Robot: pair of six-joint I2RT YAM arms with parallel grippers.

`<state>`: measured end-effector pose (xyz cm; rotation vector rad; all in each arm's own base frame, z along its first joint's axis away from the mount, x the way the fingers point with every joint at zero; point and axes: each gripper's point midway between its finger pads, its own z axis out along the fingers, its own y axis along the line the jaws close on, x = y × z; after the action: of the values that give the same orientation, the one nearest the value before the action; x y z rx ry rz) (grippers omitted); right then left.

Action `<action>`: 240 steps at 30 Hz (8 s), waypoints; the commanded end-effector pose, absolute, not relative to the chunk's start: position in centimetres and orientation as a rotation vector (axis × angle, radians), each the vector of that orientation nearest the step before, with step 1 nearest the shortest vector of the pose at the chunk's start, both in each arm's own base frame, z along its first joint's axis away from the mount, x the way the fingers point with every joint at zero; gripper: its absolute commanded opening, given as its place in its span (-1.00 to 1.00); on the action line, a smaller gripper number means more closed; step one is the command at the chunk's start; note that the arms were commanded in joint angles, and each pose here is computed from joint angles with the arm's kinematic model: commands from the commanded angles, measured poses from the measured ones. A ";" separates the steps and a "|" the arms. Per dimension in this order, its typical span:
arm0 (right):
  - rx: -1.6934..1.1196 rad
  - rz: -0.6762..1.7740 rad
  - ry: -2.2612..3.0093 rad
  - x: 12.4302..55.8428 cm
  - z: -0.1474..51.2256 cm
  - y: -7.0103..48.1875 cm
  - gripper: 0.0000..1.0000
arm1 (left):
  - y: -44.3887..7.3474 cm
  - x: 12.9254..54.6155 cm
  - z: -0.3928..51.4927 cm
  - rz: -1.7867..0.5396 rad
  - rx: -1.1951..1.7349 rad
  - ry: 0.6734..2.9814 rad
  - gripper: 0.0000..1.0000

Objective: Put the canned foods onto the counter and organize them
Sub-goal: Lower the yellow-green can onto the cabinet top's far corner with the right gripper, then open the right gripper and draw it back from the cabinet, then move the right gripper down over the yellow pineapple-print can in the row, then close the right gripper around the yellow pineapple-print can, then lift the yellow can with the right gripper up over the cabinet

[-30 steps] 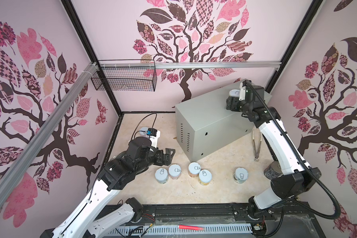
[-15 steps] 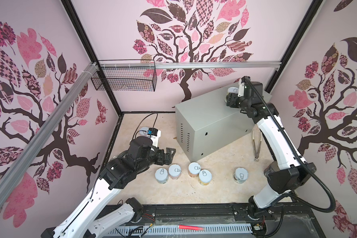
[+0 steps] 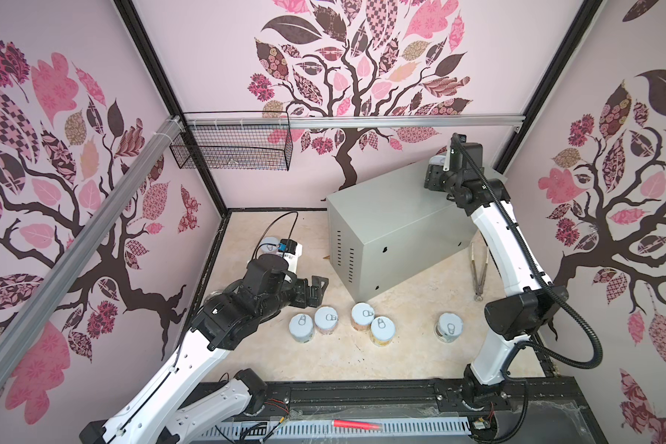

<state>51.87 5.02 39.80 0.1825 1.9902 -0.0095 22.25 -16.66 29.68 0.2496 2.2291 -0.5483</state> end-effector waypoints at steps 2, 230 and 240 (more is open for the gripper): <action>0.263 -0.043 1.996 53.1 39.4 2.1 0.36 | -16.8 22.6 28.6 -0.535 0.257 2.238 0.96; -0.297 0.249 2.448 19.0 7.3 23.9 0.42 | -13.1 19.0 19.8 -0.346 0.069 2.434 0.96; -0.250 0.293 2.386 18.6 12.7 21.9 0.29 | -13.3 18.9 21.1 -0.356 0.088 2.426 0.96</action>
<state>18.08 22.21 9.38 -0.2841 2.4480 0.2852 19.01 -13.18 20.09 0.0680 2.4344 -0.3485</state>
